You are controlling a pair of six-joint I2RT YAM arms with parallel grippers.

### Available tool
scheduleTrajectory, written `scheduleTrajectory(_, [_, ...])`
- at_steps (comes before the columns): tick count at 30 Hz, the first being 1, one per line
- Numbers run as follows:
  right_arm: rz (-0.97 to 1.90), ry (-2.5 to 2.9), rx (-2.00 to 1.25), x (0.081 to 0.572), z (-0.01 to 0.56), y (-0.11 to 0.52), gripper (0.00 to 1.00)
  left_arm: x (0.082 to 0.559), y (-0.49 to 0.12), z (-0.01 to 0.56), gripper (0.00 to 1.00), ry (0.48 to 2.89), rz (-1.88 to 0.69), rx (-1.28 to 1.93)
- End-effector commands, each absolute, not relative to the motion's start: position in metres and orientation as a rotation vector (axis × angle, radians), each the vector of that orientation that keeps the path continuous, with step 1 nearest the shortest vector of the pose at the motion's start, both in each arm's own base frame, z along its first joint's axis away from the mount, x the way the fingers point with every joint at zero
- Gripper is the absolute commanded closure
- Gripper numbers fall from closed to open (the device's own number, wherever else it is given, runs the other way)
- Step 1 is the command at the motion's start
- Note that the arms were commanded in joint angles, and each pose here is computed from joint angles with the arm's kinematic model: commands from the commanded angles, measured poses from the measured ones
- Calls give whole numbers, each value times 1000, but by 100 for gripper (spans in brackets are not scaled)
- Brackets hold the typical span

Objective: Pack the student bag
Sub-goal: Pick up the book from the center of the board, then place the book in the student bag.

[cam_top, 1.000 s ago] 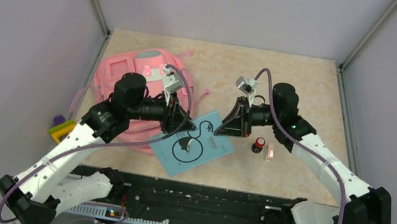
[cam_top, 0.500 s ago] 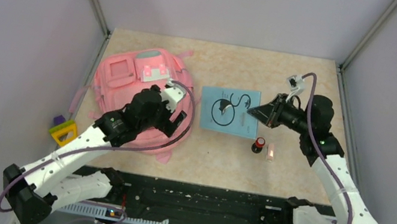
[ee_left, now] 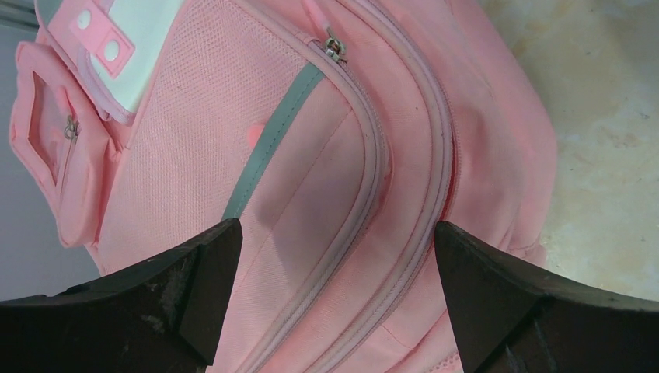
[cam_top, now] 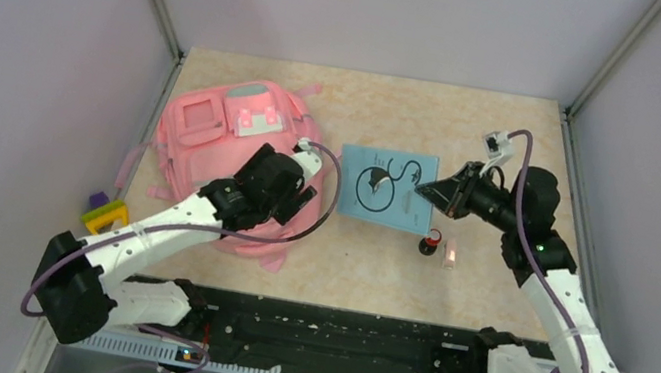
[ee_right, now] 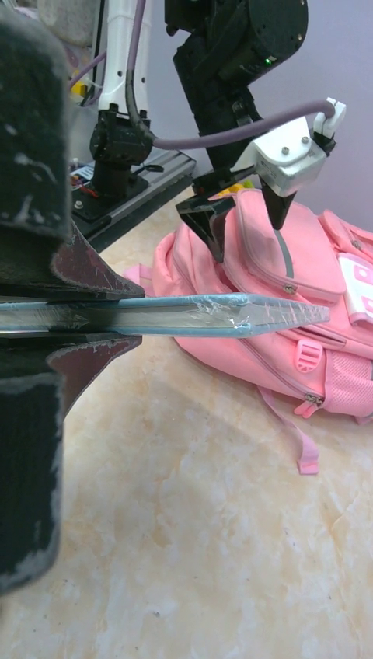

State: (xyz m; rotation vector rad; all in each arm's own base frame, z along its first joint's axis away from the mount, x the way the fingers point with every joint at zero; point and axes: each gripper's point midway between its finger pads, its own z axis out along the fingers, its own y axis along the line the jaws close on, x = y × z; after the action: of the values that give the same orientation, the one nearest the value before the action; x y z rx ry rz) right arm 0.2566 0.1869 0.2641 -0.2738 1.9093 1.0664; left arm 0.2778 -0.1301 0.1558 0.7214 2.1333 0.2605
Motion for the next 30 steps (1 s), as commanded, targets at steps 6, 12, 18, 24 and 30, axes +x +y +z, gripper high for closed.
scheduleTrajectory(6, [1163,1752,-337,248,300,198,100,288,-125,155,2,2128,350,682])
scheduleTrajectory(12, [1178,1751,-339,245,301,199,100,292,-115,155,2,2141,446,676])
scheduleTrajectory(18, [1228,1720,-292,245,303,201,100,301,-82,184,10,2074,698,490])
scheduleTrajectory(24, [1269,1711,-145,250,298,197,100,301,-64,208,28,2016,824,347])
scheduleTrajectory(30, [1321,1668,14,252,302,196,100,306,-66,236,99,1969,794,306])
